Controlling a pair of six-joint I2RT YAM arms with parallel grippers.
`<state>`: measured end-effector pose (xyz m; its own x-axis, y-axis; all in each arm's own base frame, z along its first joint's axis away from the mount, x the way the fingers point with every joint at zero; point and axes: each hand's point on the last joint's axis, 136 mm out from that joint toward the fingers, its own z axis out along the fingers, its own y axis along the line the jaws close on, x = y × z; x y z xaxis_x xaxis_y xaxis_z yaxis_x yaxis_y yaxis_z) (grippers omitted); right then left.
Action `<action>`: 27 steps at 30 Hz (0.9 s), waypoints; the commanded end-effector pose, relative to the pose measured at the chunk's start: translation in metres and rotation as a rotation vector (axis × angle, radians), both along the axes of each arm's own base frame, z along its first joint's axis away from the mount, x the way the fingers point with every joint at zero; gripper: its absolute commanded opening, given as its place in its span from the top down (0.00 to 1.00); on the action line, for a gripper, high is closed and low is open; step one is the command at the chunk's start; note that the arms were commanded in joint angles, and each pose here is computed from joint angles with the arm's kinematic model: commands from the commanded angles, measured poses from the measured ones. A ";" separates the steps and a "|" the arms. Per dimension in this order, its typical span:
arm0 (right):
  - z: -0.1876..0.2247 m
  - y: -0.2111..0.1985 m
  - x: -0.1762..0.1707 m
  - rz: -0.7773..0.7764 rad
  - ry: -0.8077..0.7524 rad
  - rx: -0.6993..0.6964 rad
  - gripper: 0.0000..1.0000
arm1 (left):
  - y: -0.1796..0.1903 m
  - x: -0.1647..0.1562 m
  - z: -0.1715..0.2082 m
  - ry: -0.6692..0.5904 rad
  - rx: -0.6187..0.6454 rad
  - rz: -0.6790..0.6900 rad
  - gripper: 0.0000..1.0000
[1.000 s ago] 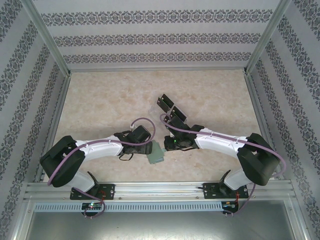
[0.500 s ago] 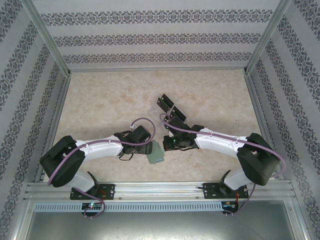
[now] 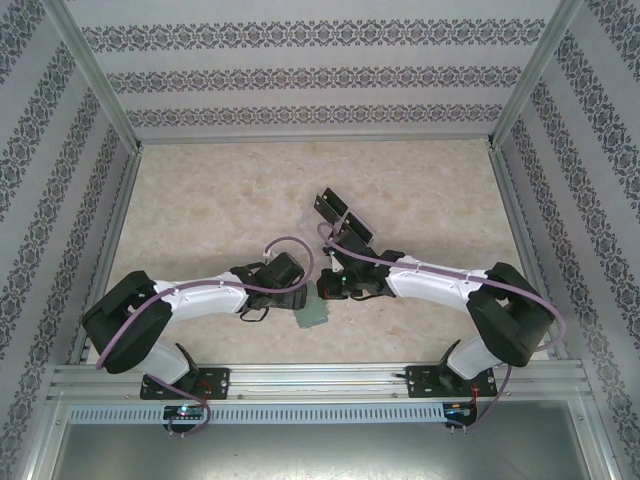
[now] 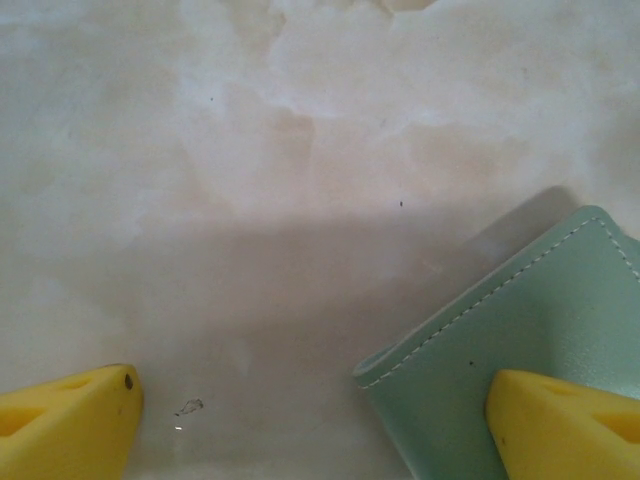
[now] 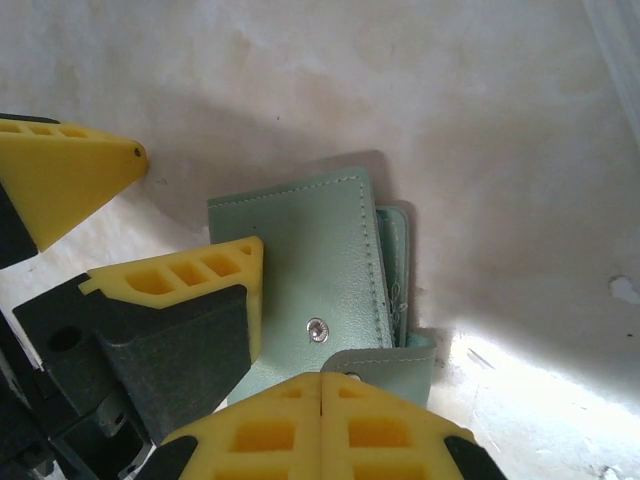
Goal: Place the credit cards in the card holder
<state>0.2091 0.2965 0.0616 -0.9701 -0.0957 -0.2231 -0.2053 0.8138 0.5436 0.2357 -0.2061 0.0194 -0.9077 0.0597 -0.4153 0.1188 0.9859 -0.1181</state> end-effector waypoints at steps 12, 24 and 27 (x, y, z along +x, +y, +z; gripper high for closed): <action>-0.014 0.014 -0.004 0.010 0.035 0.015 1.00 | 0.001 -0.014 -0.017 0.046 0.049 -0.029 0.10; -0.022 0.027 -0.008 0.030 0.050 0.011 1.00 | -0.001 -0.014 -0.018 0.046 0.050 -0.033 0.10; -0.022 0.029 -0.007 0.033 0.049 0.012 1.00 | -0.001 -0.015 -0.019 0.046 0.052 -0.035 0.10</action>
